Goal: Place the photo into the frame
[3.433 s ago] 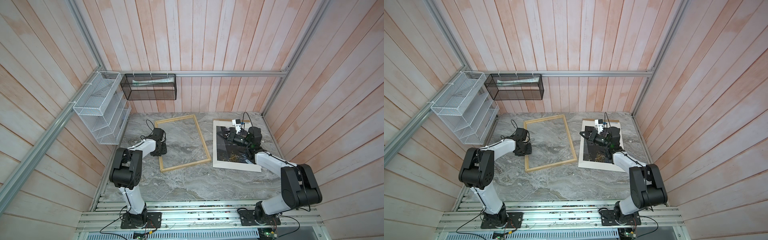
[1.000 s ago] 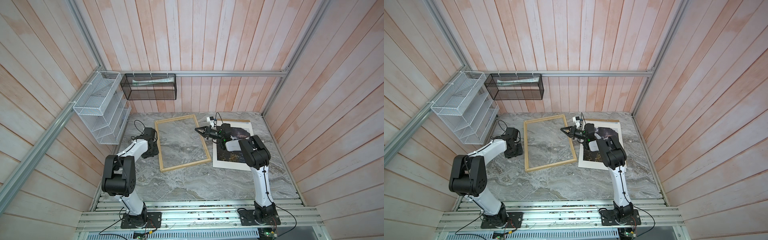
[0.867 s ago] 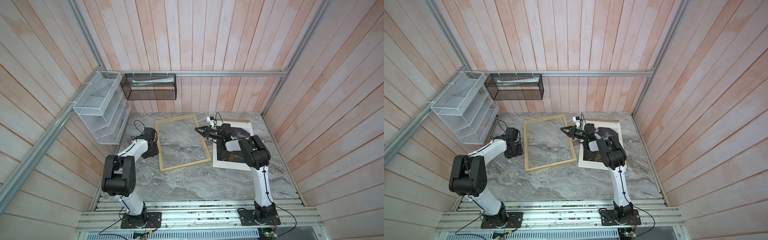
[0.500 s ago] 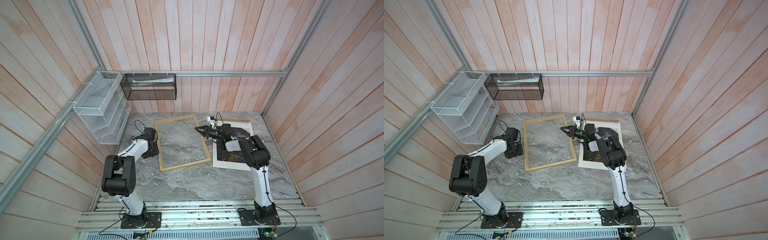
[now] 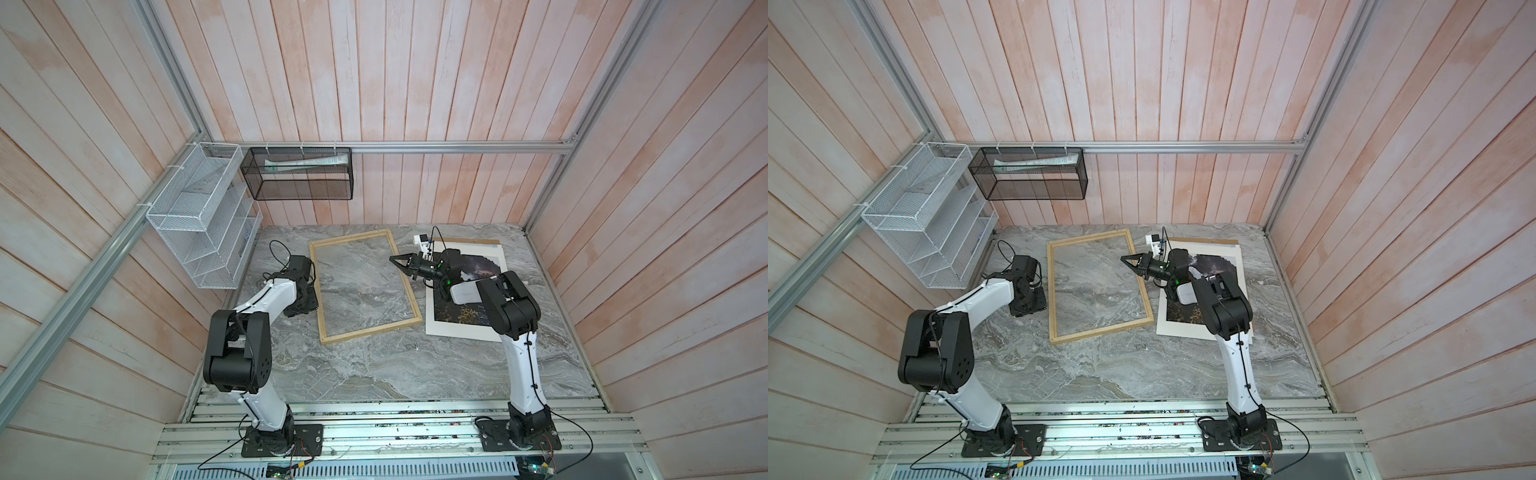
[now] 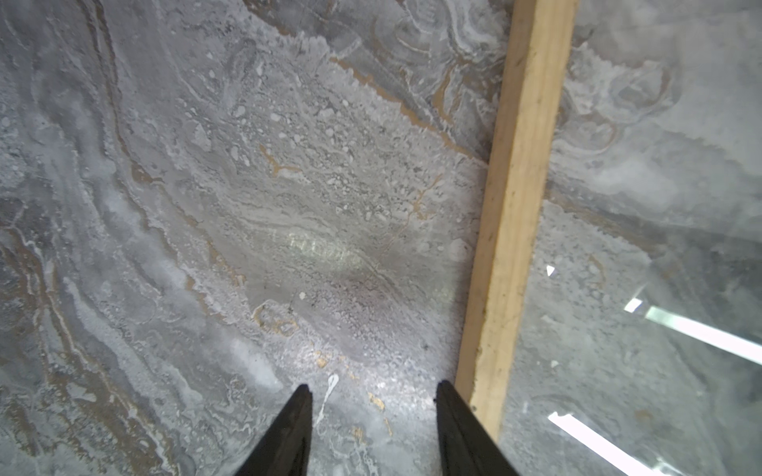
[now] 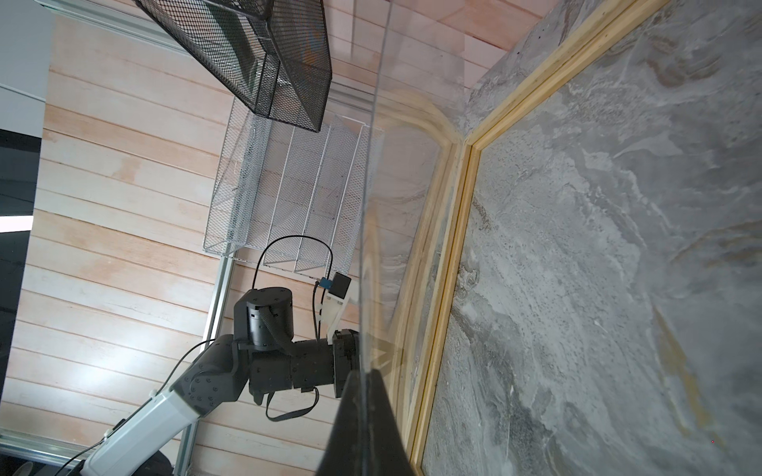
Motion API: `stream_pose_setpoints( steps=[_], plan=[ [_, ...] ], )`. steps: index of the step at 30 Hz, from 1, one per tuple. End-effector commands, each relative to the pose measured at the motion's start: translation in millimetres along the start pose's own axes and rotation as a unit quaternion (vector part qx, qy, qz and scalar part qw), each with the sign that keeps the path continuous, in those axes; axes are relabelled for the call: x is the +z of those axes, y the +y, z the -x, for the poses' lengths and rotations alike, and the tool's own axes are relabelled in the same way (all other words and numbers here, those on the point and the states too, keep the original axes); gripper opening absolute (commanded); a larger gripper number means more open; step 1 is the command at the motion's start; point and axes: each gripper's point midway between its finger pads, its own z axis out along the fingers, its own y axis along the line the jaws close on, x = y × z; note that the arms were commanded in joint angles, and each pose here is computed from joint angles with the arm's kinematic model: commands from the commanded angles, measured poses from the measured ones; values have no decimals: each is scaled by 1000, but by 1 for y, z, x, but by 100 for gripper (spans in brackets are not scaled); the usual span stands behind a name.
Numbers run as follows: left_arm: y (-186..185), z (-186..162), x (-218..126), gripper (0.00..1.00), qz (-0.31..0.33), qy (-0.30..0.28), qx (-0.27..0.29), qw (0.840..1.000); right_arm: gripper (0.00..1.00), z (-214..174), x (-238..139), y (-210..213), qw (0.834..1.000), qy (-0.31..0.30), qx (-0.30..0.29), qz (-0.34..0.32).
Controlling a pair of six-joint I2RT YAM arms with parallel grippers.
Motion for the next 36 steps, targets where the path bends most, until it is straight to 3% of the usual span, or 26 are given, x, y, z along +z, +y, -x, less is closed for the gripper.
stream_pose_setpoints(
  steps=[1,10,36],
  plan=[
    [-3,-4,3,50,-3,11,9,1000,0,4,5,18,999,5,-45,19],
    [-5,-3,3,51,-8,9,9,1000,0,2,1,11,998,26,-60,-1],
    [-22,-2,1,51,-27,11,19,999,0,11,-7,-4,998,8,-55,-7]
  ],
)
